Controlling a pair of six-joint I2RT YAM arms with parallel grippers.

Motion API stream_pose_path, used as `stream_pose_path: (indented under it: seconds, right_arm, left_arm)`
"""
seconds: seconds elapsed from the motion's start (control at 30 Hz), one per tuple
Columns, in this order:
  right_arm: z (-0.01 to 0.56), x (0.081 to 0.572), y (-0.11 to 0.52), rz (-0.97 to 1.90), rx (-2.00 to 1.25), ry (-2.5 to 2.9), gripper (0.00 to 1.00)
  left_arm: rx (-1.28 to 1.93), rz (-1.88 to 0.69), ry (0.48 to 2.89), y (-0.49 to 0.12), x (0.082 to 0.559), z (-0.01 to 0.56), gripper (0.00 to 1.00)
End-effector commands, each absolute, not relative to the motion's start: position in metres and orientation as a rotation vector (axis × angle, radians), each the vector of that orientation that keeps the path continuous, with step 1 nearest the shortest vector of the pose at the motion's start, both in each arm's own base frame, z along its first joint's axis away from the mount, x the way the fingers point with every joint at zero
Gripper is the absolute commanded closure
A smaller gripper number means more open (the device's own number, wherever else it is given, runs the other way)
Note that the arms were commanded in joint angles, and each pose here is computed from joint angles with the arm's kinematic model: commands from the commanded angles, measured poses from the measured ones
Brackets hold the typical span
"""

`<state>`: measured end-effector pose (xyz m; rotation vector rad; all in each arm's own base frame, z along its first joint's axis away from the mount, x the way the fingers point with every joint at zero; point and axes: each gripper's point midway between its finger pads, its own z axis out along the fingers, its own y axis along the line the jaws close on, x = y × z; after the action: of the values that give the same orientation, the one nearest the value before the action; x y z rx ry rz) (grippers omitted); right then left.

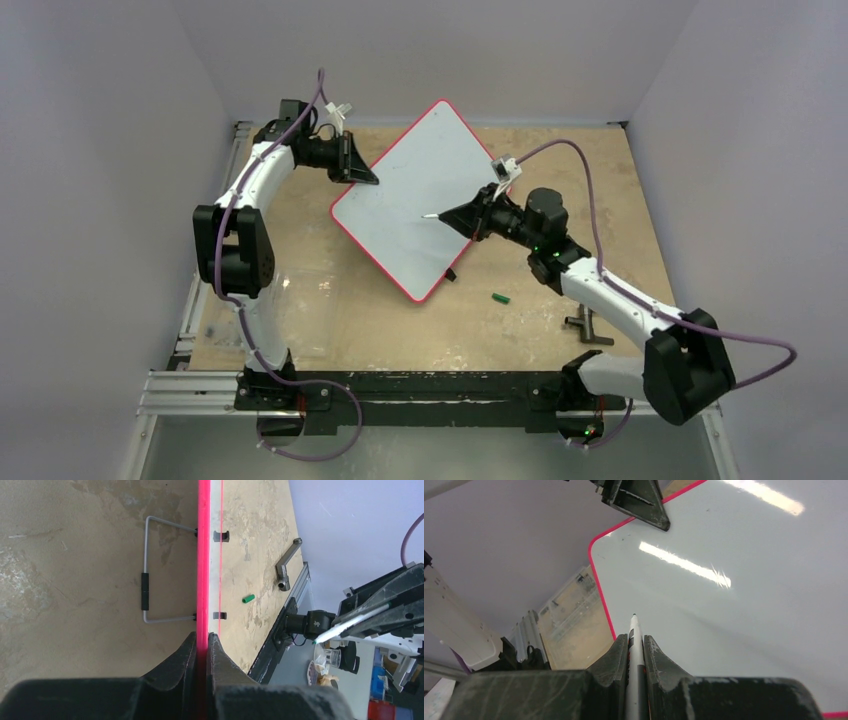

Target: Write a sentence on the whiteboard

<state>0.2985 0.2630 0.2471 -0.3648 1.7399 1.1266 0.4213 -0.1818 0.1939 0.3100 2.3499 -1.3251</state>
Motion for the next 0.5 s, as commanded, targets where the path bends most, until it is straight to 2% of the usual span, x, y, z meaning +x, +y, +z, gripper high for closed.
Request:
stream_pose_path:
  seconds: [0.0,0.2,0.47]
  right_arm:
    - [0.289,0.303,0.298,1.154,-0.482,1.536,1.0]
    - [0.292,0.312,0.336,1.141,-0.59,1.503,1.0]
    - [0.293,0.316,0.342,1.083,-0.686,1.45,1.0]
  left_arm:
    - [0.405,-1.198,2.282,-0.185,0.427,0.213,1.0]
    - [0.409,-1.164,2.3,-0.187,0.426,0.21,1.0]
    - [0.39,-1.152,2.313,-0.19,0.427,0.209,1.0]
